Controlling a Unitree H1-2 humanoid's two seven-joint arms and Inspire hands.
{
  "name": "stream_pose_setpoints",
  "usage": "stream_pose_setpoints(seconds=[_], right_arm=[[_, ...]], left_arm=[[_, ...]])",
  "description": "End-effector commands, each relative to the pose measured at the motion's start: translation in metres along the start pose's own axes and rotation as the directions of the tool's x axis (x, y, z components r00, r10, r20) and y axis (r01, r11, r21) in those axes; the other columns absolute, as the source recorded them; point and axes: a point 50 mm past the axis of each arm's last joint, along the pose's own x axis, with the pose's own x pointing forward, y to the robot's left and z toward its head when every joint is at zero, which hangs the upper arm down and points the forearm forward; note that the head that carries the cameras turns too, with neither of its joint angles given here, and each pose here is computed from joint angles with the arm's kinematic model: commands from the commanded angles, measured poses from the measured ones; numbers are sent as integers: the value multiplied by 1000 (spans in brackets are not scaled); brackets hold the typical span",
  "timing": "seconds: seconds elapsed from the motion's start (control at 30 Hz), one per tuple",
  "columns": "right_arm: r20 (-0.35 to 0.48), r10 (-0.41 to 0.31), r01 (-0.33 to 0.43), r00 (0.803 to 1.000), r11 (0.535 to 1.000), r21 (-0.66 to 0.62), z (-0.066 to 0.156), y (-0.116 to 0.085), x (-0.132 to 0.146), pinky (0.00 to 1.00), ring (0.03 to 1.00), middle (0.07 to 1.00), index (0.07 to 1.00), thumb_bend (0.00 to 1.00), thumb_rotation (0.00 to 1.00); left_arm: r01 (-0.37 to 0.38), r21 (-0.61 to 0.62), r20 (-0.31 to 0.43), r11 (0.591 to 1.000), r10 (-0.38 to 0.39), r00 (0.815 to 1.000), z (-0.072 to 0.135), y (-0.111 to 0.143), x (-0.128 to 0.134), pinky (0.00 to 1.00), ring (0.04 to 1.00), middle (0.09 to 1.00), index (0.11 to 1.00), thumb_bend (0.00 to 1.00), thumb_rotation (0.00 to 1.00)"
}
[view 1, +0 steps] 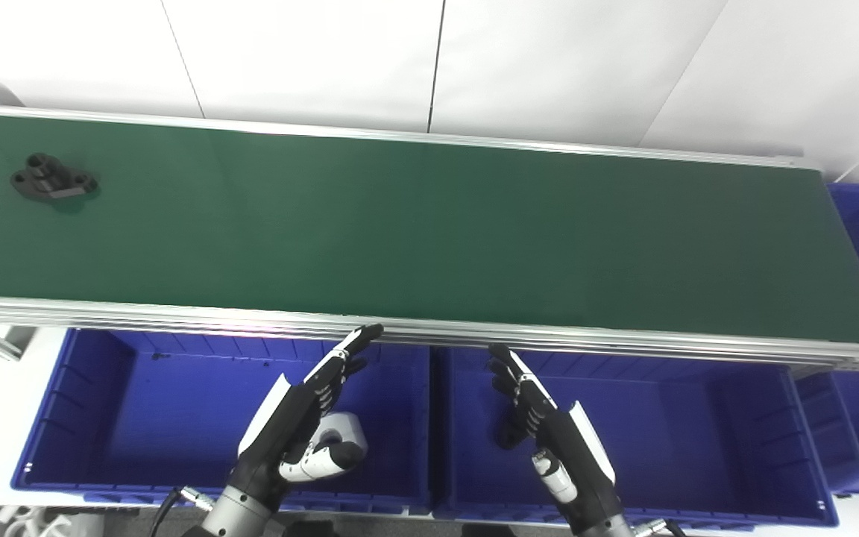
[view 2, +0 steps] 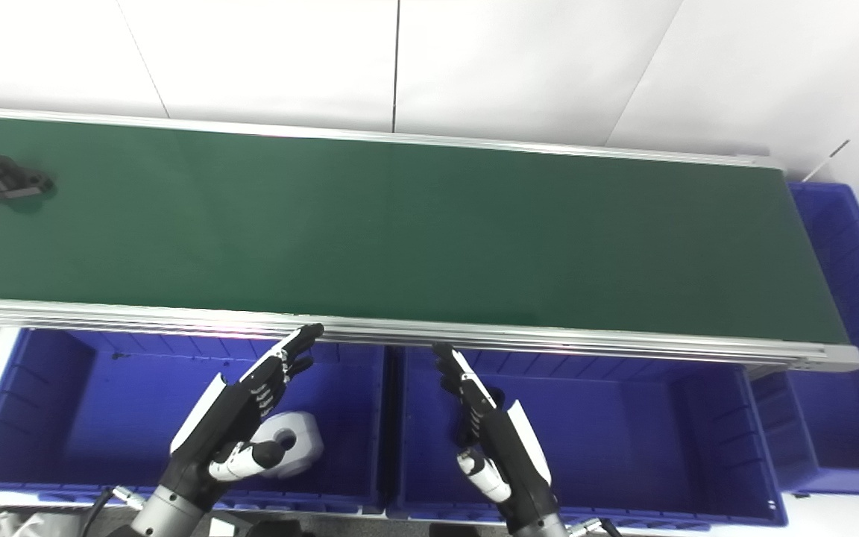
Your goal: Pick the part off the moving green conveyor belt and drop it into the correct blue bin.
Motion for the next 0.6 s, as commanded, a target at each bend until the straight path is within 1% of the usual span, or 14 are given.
stream_pose_setpoints(seconds=[0.0,0.17,0.3,0.57], right_arm=[[83,-12,12,997,1000,-4,10,-1,1,933,959,991,951,953,988],[83,-13,14,997,1000,-8,11,-1,1,935,960,992,951,952,988],[84,-13,13,996,1000,-5,11,-1,1,931,959,990,948,945,983],[85,-10,11,996,1000,-5,11,-1,1,942,965,990,950,950,982]], left_arm=[[1,1,49,1000,-1,999,9,1,2,949,990,985,915,980,768],[0,7,51,1000,-1,999,9,1,2,939,986,983,916,977,770],[5,8,41,1000,-5,999,9,1,2,960,998,990,918,981,771],[6,5,53,1000,-6,999,9,1,3,941,986,984,917,979,763]])
